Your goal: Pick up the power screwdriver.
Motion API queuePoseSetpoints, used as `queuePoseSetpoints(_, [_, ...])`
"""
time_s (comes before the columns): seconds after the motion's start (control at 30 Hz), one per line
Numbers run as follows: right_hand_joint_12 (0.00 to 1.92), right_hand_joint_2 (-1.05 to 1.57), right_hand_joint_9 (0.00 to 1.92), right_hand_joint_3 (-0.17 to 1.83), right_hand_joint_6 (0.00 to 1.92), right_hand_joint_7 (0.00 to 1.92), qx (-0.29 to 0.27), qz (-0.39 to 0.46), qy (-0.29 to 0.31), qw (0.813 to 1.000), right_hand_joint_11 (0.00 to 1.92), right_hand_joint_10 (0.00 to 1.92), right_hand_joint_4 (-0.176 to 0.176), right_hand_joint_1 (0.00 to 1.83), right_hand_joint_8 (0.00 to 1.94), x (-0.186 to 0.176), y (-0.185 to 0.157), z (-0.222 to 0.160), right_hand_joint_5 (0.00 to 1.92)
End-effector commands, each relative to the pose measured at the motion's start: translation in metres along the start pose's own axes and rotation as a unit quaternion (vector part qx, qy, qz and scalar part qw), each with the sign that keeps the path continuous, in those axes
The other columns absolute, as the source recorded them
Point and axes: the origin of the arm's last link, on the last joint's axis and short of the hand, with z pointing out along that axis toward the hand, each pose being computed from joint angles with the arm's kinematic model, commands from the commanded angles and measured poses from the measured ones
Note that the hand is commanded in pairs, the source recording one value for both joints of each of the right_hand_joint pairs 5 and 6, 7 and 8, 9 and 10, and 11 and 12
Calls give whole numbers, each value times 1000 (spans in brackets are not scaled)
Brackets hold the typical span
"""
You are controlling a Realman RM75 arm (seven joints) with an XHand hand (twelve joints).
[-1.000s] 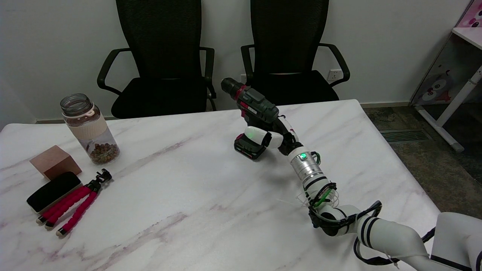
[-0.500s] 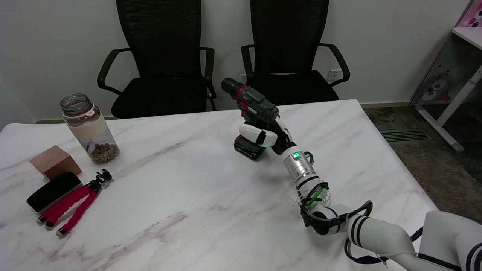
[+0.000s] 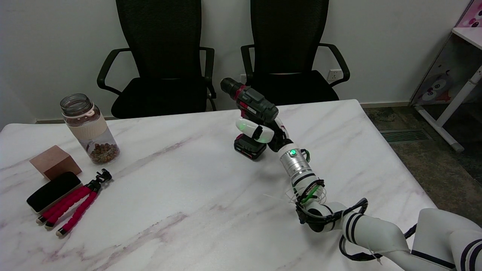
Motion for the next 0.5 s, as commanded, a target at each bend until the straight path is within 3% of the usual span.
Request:
queuePoseSetpoints(0.03, [357, 46, 345, 807, 121, 121, 4, 3, 4, 1000, 357, 345, 44, 784, 121, -2, -3, 6, 121])
queuePoseSetpoints(0.5, [381, 57, 361, 841, 124, 124, -6, 7, 10, 1000, 381, 361, 43, 786, 124, 2, 2, 3, 124])
